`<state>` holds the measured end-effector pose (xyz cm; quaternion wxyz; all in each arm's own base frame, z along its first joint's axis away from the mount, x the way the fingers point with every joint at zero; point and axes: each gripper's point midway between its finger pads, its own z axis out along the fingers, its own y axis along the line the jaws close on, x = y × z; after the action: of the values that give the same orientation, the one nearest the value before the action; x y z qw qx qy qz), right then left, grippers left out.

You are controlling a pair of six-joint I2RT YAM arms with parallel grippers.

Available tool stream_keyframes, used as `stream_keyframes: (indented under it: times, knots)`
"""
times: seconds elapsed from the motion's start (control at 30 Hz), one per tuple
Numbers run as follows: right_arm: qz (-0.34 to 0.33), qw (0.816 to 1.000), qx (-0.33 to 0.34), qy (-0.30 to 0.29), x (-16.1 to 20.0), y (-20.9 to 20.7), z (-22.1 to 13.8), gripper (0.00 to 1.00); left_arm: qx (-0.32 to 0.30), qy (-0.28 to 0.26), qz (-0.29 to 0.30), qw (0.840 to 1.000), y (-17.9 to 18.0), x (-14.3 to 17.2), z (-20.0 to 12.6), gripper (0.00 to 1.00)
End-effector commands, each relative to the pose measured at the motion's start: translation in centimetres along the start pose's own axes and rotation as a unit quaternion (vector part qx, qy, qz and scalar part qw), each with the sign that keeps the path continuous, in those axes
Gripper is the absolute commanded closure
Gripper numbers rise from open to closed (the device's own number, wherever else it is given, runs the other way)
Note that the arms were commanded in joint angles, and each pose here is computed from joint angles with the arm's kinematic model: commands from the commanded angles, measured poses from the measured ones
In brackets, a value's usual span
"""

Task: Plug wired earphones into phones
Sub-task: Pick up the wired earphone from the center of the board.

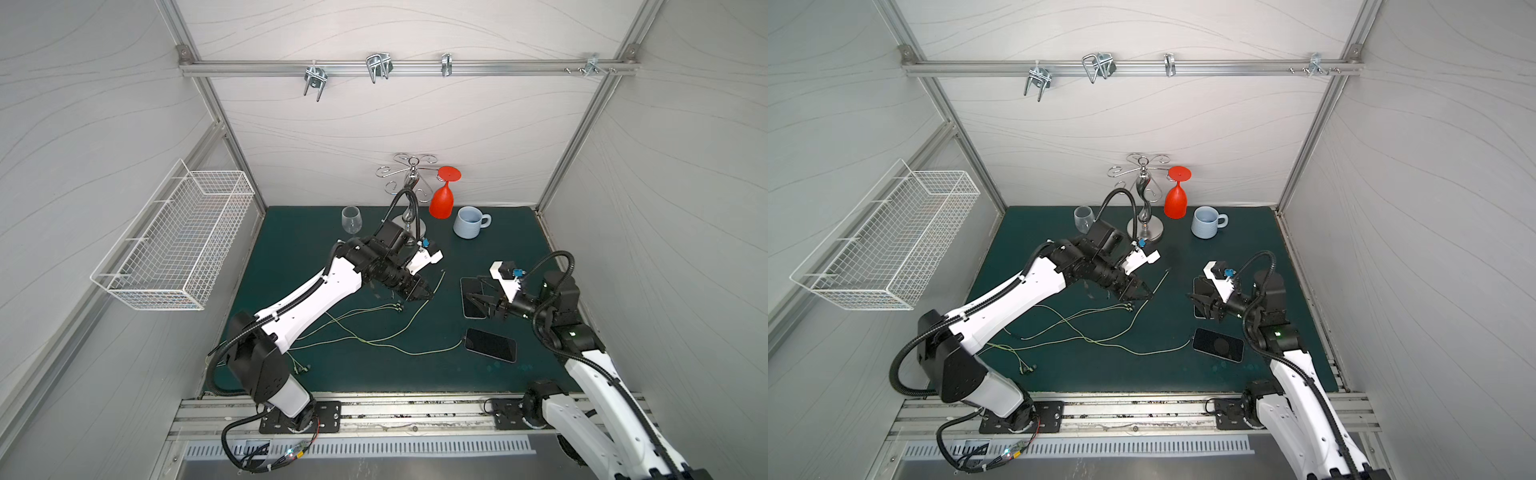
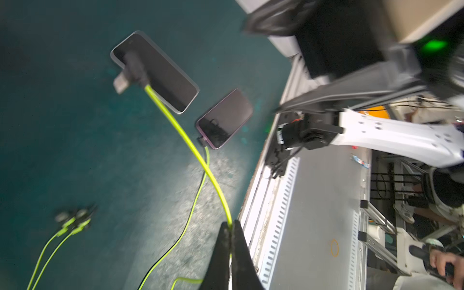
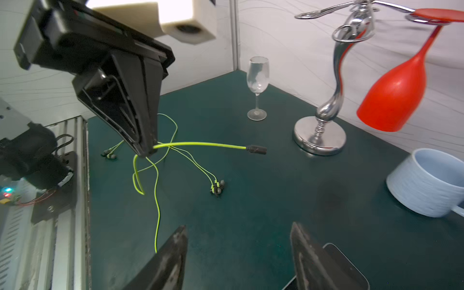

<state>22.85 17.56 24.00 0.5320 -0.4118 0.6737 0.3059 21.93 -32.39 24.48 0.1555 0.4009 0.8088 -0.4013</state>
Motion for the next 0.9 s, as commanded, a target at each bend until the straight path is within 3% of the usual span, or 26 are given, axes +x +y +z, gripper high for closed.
stream_keyframes:
  times: [0.0, 0.27, 0.53, 0.87]
  knots:
    - [-0.104, 0.992, -0.058, -0.047, -2.3, 1.0, 0.3, 0.37, 0.058, -0.068, 0.081, 0.993, -3.3, -2.1, -1.6, 1.00]
    - [-0.118, 0.978, -0.144, -0.090, -4.2, 1.5, 1.5, 0.45, 0.074, -0.148, 0.160, 0.973, -5.2, -2.3, -3.2, 1.00]
    - [-0.138, 0.965, -0.193, -0.109, -6.3, 2.7, 1.5, 0.51, 0.098, -0.142, 0.173, 0.970, -6.3, -1.7, -3.7, 1.00]
    - [-0.170, 0.961, -0.181, -0.122, -8.1, 2.6, 2.0, 0.57, 0.112, -0.134, 0.165, 0.971, -6.7, -1.4, -3.7, 1.00]
